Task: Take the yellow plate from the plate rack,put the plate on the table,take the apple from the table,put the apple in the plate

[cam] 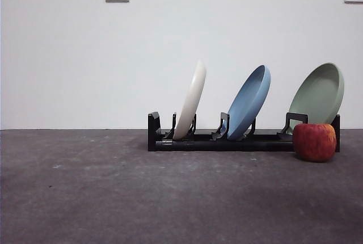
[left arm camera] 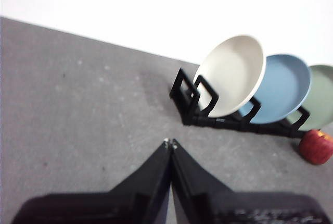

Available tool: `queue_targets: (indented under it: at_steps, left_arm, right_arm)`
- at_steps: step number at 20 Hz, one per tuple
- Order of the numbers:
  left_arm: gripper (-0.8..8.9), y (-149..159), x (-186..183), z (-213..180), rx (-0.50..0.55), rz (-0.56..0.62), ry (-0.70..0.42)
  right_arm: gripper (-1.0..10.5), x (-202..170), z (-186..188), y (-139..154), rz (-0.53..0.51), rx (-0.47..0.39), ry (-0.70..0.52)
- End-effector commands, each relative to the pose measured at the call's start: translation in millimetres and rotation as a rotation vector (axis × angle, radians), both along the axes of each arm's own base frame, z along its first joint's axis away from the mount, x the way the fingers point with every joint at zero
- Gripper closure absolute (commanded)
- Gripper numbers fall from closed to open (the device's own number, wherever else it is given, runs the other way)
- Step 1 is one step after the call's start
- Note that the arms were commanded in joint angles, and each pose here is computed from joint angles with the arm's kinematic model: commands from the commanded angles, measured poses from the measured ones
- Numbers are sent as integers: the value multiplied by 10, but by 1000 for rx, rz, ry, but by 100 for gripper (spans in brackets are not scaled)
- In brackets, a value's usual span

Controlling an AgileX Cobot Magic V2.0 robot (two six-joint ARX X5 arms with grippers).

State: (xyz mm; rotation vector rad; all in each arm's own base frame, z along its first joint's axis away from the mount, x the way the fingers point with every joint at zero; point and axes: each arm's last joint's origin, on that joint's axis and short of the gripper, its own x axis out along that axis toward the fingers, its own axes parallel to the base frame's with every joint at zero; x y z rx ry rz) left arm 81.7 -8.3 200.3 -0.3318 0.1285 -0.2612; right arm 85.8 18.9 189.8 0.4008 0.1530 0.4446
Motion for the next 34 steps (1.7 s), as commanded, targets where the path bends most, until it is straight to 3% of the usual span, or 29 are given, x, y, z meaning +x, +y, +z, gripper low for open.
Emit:
queue_targets:
  at_steps: [1,7,19,25,31,34]
  left_arm:
    - [820,1,-23,90,-6,-1,-2]
    - [820,-21,-79,304,6,-82,1]
    - [820,-59,-149,710,142,-255,78]
    - [820,-82,-144,871,156,-360,140]
    - [820,-92,-164,997,188,-438,284]
    - [811,-90,-158,1043,194,-437,301]
  right_arm:
    - [958,-33,156,-3,0,11,-10]
    - [958,-105,484,-9,9,-49,28]
    - [958,-199,1128,-11,106,-329,181]
    - [958,-224,1393,-13,166,-449,257]
    - [957,-265,1549,-13,215,-495,352]
    - [939,-257,1549,-13,213,-497,357]
